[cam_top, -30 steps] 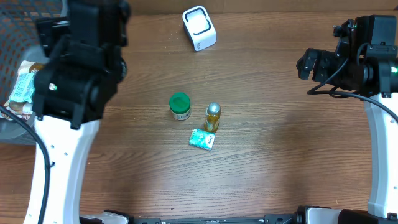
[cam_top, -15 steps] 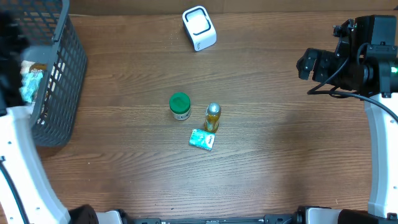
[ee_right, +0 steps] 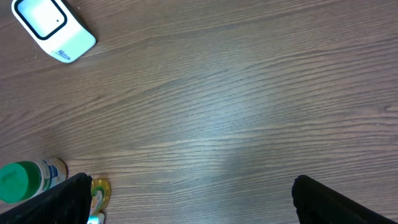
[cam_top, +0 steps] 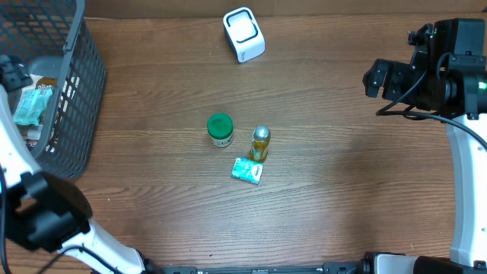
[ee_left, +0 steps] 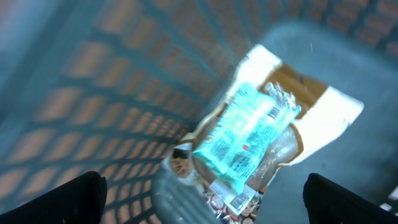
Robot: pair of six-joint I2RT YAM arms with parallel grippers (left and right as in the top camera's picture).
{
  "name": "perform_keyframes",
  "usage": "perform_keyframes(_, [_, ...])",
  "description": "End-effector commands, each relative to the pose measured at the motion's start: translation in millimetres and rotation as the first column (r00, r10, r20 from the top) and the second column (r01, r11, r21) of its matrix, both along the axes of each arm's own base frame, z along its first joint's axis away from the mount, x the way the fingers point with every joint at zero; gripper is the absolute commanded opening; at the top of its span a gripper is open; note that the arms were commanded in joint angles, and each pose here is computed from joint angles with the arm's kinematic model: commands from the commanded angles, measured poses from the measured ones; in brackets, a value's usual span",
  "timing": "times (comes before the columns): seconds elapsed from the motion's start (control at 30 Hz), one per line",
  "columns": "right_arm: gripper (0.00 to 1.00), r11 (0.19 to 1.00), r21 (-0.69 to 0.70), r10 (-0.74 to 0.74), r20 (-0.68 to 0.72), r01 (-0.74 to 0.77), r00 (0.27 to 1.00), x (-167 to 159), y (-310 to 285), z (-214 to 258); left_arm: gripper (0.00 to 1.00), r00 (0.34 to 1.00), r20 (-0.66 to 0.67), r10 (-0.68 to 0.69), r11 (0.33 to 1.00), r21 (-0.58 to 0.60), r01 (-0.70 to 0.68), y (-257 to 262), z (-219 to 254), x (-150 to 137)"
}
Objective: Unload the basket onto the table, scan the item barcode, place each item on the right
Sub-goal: 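Lower the left gripper into the basket and grasp the snack packet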
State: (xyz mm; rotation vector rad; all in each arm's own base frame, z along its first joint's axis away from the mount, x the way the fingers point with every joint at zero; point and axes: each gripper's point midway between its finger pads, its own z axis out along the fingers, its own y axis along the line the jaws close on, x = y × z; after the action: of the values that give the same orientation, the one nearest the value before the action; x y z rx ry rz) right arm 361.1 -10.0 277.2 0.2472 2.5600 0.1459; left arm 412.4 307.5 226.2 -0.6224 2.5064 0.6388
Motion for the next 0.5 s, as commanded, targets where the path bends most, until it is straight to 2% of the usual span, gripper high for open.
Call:
perform_keyframes(0.0, [1.0,1.0,-0.009,-0.01,0.035,0.01,0.999,0,-2,12,0.99,0.984,-0.097,-0.152,0.988,-0.01,0.151,-4,-31,18])
perform_keyframes(0.1, [1.0,1.0,-0.009,-0.01,0.035,0.01,0.999,0,-2,12,1.0,0.955,-0.208,-0.21,0.978,-0.03,0.208,4,-77,24])
perform_keyframes(0.23, [1.0,1.0,-0.009,-0.01,0.035,0.01,0.999,0,-2,12,1.0,0.924,-0.284,-0.258,0.966,-0.068,0.249,7,-122,29])
perform_keyframes(0.47, [1.0,1.0,-0.009,-0.01,0.035,0.01,0.999,0,-2,12,1.0,0.921,-0.268,-0.284,0.959,-0.103,0.266,8,-155,42])
